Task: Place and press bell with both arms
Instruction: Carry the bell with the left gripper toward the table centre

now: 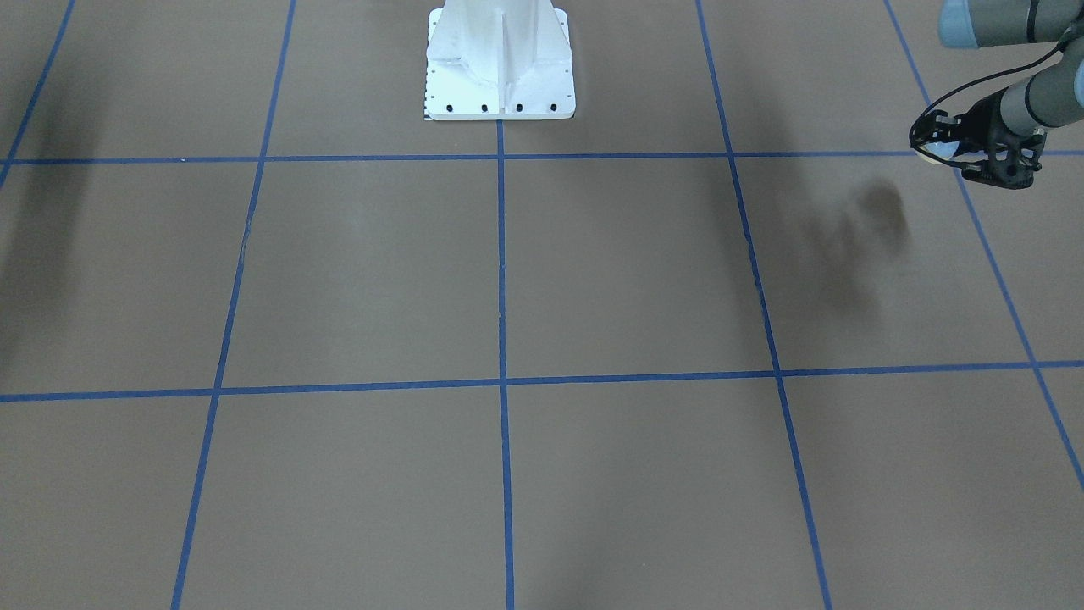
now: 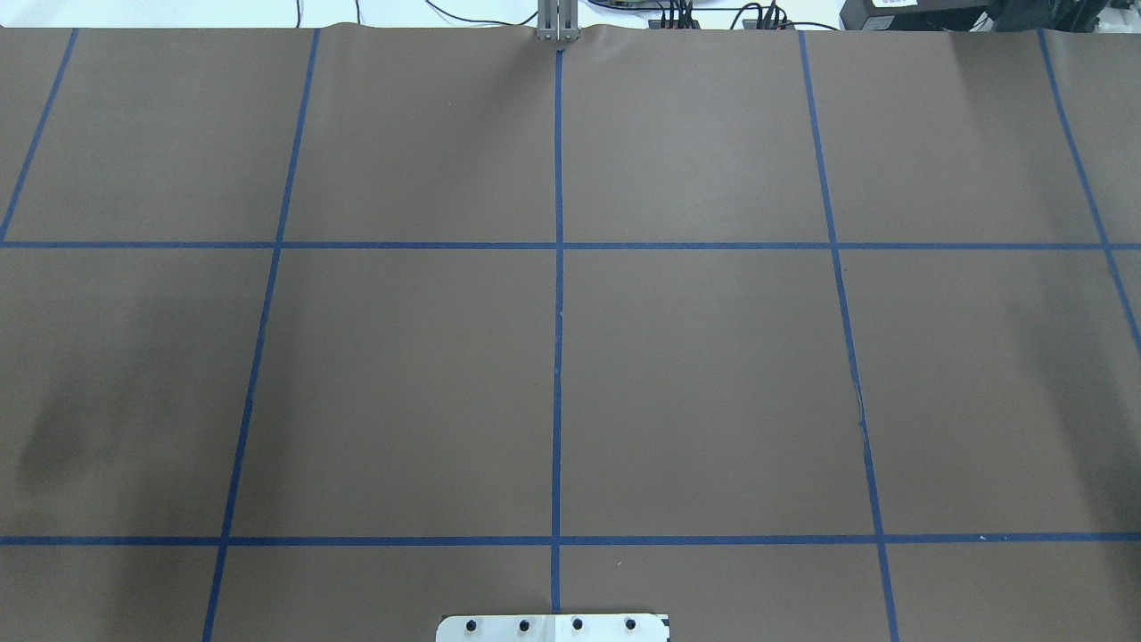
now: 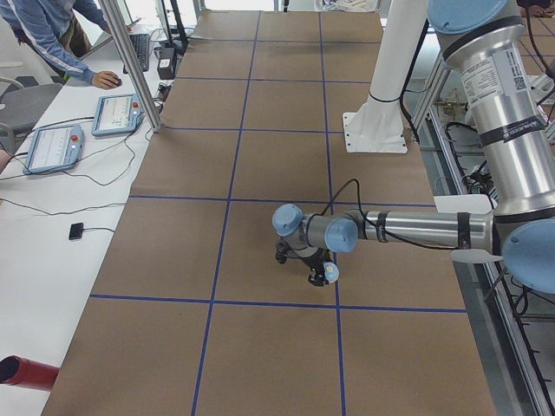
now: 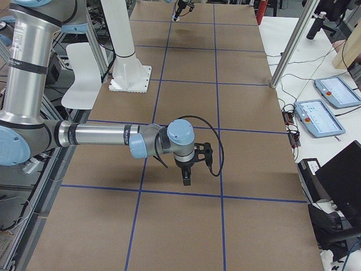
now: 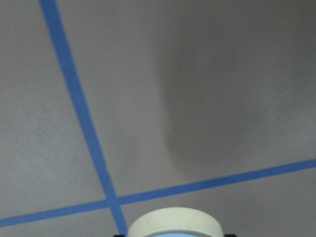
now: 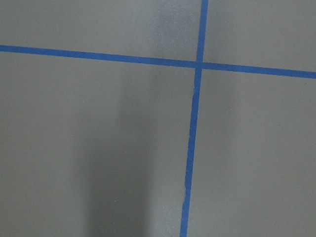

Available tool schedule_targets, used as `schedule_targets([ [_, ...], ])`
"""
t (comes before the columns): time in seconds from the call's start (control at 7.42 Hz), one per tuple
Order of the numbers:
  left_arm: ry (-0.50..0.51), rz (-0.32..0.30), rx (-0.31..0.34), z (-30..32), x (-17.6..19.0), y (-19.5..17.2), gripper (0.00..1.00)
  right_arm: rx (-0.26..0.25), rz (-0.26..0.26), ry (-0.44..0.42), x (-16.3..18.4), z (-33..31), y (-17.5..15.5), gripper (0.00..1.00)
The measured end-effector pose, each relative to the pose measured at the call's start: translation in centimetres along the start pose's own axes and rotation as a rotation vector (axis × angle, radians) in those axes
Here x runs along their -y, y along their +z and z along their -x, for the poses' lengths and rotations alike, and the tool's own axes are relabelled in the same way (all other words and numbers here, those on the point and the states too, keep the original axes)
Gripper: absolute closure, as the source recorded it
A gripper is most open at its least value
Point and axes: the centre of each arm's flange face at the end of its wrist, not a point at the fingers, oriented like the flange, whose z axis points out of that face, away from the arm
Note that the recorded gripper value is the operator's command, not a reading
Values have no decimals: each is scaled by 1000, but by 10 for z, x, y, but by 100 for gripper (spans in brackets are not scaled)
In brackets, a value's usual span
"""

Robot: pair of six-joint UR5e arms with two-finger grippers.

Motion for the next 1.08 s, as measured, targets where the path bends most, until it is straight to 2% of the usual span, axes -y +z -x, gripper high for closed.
schedule_targets([
  [0.27, -10, -2, 4, -88, 66, -67, 100, 4, -12, -13, 0, 1, -1, 0],
  [0.54, -40, -18, 0, -184, 113, -111, 100, 7, -12, -16, 0, 2, 0, 0],
  [1.08, -147, -10, -25, -393, 209, -135, 100, 8, 4, -29, 5, 8, 8, 0],
])
